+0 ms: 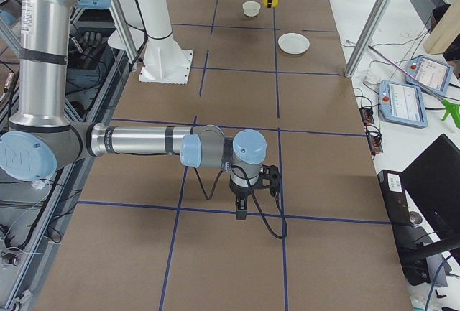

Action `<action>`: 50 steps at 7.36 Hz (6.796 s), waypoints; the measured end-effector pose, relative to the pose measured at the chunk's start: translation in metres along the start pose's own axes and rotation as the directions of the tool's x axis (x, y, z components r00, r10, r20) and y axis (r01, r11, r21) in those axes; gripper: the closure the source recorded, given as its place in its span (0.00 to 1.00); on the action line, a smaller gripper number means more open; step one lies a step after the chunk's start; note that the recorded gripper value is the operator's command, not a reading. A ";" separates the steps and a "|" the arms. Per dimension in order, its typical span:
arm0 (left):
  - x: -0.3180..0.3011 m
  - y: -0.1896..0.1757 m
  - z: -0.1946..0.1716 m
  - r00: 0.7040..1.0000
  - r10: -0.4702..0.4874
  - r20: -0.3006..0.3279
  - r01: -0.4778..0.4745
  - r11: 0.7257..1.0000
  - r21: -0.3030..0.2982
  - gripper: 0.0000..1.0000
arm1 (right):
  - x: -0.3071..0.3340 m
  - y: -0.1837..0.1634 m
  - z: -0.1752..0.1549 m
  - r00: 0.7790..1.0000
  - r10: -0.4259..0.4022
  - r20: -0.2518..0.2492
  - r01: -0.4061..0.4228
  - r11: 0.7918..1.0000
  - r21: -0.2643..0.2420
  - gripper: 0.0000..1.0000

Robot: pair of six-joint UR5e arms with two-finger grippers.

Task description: Move lemon from plate to bowl

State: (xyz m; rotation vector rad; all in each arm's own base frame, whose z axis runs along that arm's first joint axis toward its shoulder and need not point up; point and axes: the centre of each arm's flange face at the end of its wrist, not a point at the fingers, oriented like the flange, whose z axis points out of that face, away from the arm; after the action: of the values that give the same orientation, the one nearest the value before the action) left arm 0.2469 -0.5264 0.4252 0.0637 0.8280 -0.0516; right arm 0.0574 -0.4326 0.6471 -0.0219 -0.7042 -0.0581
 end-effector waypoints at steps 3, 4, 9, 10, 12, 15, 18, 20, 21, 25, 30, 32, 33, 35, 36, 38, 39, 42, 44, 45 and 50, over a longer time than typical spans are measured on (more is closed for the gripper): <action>-0.077 0.049 0.017 0.999 0.009 0.037 -0.011 0.999 0.038 1.00 | 0.000 0.000 0.000 1.000 0.000 0.000 0.000 1.000 0.000 0.00; -0.090 0.057 0.022 0.999 0.009 0.043 -0.011 0.999 0.039 1.00 | 0.000 0.000 0.000 1.000 0.000 0.000 0.000 1.000 0.000 0.00; -0.112 0.064 0.046 0.997 -0.009 0.074 0.009 1.000 0.005 1.00 | 0.000 0.000 0.000 1.000 0.000 0.000 0.000 1.000 0.000 0.00; -0.115 0.064 0.049 0.997 -0.013 0.078 0.013 1.000 -0.001 1.00 | 0.000 0.000 0.000 1.000 0.000 0.000 0.000 1.000 0.000 0.00; -0.115 0.066 0.056 0.997 -0.013 0.082 0.014 1.000 -0.014 0.94 | 0.000 0.000 0.000 1.000 0.000 0.000 0.000 1.000 0.000 0.00; -0.110 0.068 0.060 0.997 -0.009 0.078 0.011 0.999 -0.031 0.00 | 0.000 0.000 0.000 1.000 0.000 0.000 0.000 1.000 0.000 0.00; -0.102 0.069 0.053 0.998 0.002 0.065 0.000 1.000 -0.026 0.00 | 0.000 0.000 0.000 1.000 0.000 0.000 0.000 1.000 0.000 0.00; -0.077 0.064 0.031 0.996 0.071 0.053 -0.067 0.996 -0.061 0.00 | 0.000 0.000 0.000 1.000 0.000 0.000 0.000 1.000 0.000 0.00; -0.058 0.043 0.012 0.987 0.145 0.068 -0.139 0.987 -0.082 0.00 | 0.000 0.000 0.000 1.000 0.000 0.000 0.000 1.000 0.000 0.00; -0.102 -0.053 -0.116 0.948 0.293 0.125 -0.298 0.954 0.026 0.00 | 0.000 0.000 0.000 1.000 0.000 0.000 0.000 1.000 0.000 0.00; -0.291 -0.015 -0.112 0.975 0.219 0.024 -0.218 0.976 -0.023 0.00 | 0.000 0.000 0.000 1.000 0.000 0.000 0.000 1.000 0.000 0.00; -0.341 0.022 -0.093 0.982 0.191 0.005 -0.190 0.979 -0.068 0.00 | 0.000 0.000 0.000 1.000 0.000 0.000 0.000 1.000 0.000 0.00; -0.358 0.031 -0.088 0.986 0.165 0.005 -0.164 0.983 -0.080 0.00 | 0.000 0.000 0.000 1.000 0.000 0.000 0.000 1.000 0.000 0.00; -0.380 0.040 -0.086 0.993 0.121 0.009 -0.120 0.989 -0.086 0.00 | 0.000 0.000 0.000 1.000 0.000 0.000 0.000 1.000 0.000 0.00; -0.387 0.044 -0.084 0.994 0.109 0.011 -0.108 0.990 -0.089 0.00 | 0.000 0.000 0.000 1.000 0.000 0.000 0.000 1.000 0.000 0.00; -0.394 0.053 -0.080 0.995 0.102 0.012 -0.100 0.991 -0.091 0.00 | 0.000 0.000 0.000 1.000 0.000 0.000 0.000 1.000 0.000 0.00; -0.396 0.055 -0.079 0.995 0.101 0.012 -0.099 0.991 -0.091 0.00 | 0.000 0.000 0.000 1.000 0.000 0.000 0.000 1.000 0.000 0.00; -0.397 0.055 -0.078 0.995 0.101 0.013 -0.099 0.991 -0.090 0.00 | 0.000 0.000 0.000 1.000 0.000 0.000 0.000 1.000 0.000 0.00; -0.397 0.054 -0.078 0.995 0.101 0.013 -0.099 0.991 -0.089 0.00 | 0.000 0.000 0.000 1.000 0.000 0.000 0.000 1.000 0.000 0.00; -0.397 0.054 -0.078 0.995 0.101 0.013 -0.099 0.991 -0.089 0.00 | 0.000 0.000 0.000 1.000 0.000 0.000 0.000 1.000 0.000 0.00; -0.397 0.054 -0.079 0.995 0.100 0.013 -0.098 0.991 -0.089 0.00 | 0.000 0.000 0.000 1.000 0.000 0.000 0.000 1.000 0.000 0.00</action>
State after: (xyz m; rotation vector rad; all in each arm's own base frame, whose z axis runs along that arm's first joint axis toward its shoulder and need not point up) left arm -0.0751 -0.4580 0.6669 0.0211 0.8075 0.0777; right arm 0.0574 -0.4326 0.6471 -0.0220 -0.7042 -0.0581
